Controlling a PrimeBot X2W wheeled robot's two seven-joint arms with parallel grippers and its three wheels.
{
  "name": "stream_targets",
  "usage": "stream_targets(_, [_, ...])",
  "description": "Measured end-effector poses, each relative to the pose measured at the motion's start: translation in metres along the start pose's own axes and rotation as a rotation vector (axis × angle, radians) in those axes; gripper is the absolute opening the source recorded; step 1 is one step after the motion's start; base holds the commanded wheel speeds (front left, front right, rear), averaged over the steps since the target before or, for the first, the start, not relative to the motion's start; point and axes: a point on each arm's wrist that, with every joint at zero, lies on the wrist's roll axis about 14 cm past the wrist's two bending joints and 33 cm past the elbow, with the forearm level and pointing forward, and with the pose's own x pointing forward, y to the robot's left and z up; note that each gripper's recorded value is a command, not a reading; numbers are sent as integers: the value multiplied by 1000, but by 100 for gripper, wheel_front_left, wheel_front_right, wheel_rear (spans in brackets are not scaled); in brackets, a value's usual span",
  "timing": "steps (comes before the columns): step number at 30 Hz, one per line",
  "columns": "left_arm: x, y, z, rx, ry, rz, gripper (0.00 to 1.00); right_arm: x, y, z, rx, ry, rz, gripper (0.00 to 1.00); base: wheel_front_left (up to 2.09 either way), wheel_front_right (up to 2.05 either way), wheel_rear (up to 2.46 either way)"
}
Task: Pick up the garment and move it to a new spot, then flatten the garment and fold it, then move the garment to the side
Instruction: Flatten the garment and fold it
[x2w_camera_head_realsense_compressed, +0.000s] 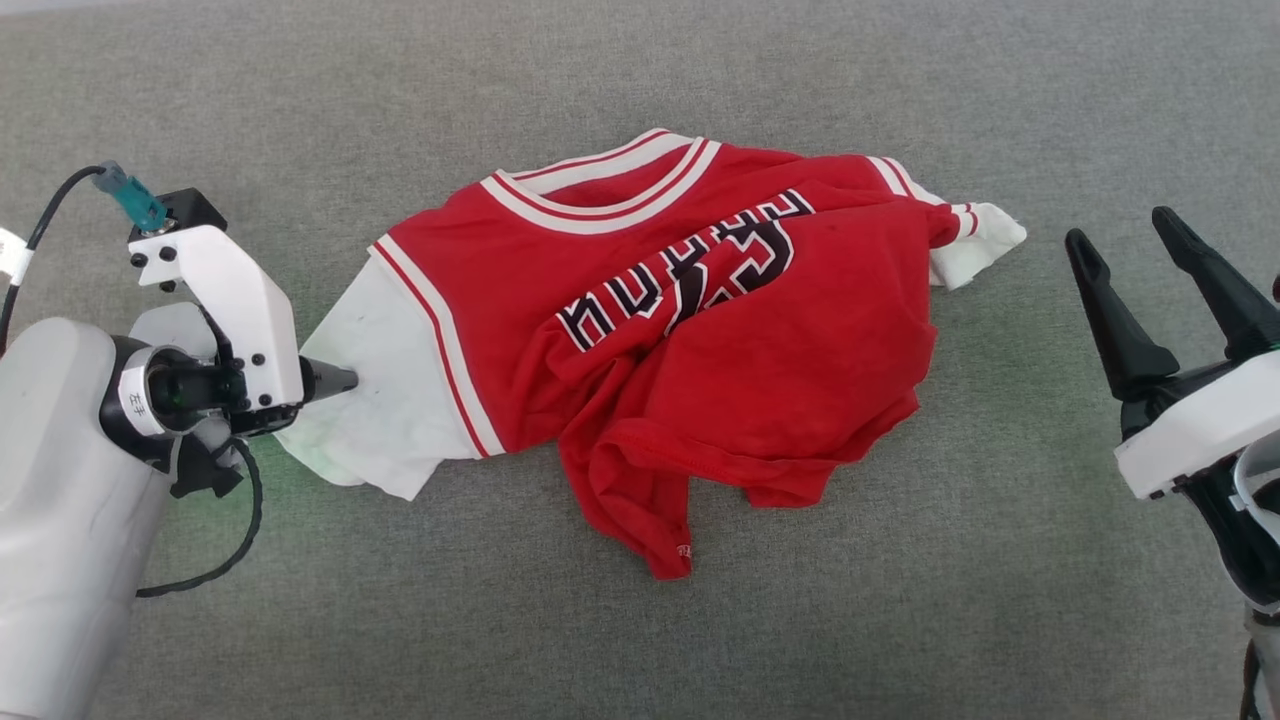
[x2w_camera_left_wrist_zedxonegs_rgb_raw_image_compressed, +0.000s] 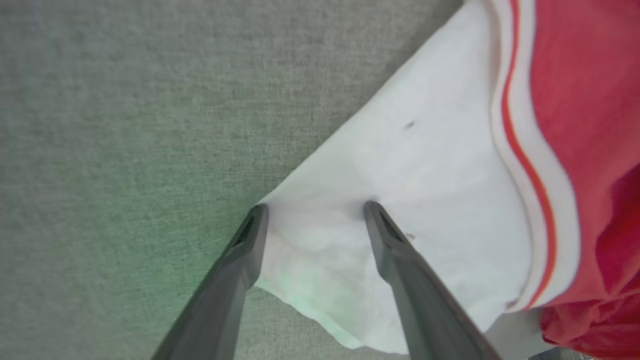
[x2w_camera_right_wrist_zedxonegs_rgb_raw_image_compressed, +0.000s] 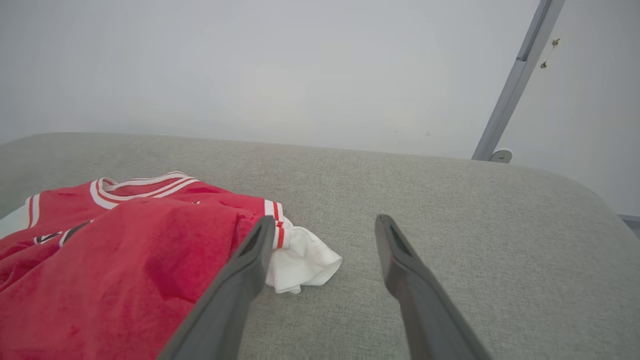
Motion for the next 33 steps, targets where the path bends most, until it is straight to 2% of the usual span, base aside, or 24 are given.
stream_targets(6, [3,8,-2,-23,21,22,100,6,1,-11,-5,70,19,100,0,0,0])
stream_targets(7, [3,10,-3,-24,23,26,90,8,0,-11,-6,79,22,100,0,0,0])
stream_targets(9, [4,11,-3,-27,25,27,0,10,0,-12,-5,88,25,100,0,0,0])
stream_targets(23, [14,17,-1,-51,11,-19,0,55,-12,-66,39,462,49,100,0,0,0])
stream_targets(32, [21,20,-2,-44,2,-37,0,85,7,-114,33,739,116,100,0,0,0])
stream_targets(33, [22,20,-2,-44,1,-39,0,86,8,-117,23,763,124,40,0,0,0])
